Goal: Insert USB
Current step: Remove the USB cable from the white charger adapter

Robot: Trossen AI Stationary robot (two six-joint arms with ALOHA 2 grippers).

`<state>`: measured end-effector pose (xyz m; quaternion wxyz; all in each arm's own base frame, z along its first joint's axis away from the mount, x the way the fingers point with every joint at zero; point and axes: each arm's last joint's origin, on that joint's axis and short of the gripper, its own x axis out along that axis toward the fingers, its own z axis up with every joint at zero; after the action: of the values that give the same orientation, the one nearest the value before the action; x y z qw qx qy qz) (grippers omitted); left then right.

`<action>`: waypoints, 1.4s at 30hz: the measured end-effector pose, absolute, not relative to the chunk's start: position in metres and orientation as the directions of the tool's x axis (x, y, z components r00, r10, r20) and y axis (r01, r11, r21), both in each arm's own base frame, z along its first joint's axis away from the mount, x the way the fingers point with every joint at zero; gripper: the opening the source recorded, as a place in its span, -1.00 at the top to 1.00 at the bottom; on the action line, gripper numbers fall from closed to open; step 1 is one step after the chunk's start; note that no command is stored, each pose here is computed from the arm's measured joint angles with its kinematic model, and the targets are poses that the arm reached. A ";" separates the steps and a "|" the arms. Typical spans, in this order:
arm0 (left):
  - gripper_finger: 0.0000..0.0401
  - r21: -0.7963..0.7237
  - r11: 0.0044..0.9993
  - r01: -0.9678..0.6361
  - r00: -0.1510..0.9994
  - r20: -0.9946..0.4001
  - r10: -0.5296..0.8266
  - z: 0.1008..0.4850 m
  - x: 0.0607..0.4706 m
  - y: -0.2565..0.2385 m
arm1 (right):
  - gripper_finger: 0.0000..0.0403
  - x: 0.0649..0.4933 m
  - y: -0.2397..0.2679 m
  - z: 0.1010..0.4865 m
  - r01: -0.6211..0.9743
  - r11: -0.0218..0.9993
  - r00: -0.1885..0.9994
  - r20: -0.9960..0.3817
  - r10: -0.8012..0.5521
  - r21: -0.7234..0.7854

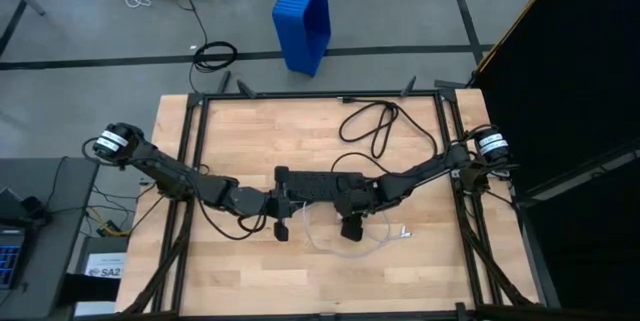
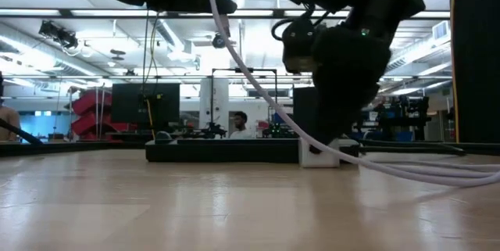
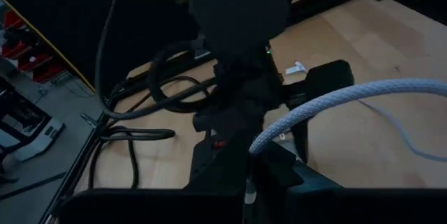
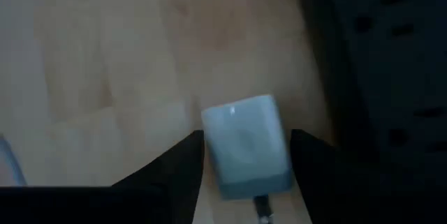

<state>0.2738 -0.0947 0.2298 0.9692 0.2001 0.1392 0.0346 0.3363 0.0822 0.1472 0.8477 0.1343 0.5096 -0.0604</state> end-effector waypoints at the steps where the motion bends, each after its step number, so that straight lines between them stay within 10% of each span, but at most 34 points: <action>1: 1.00 0.398 0.917 -0.011 0.958 -0.259 0.123 0.230 0.274 -0.095 | 0.06 0.337 0.083 0.148 0.232 0.958 0.478 -0.878 0.037 0.167; 26: 1.00 0.583 0.813 0.006 0.898 -0.362 0.252 0.206 0.280 -0.083 | 0.18 0.369 0.089 0.188 -0.118 0.976 0.821 -0.535 0.200 0.185; 42: 1.00 0.699 0.704 -0.127 0.869 -0.264 0.419 0.196 0.293 -0.083 | 0.27 0.375 0.088 0.193 -0.049 0.980 0.882 -0.451 0.133 0.194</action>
<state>0.2926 -0.0826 0.1964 0.8995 0.3539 0.2065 0.1517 0.3750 0.0876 0.1933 0.9661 0.0888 0.2379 0.0472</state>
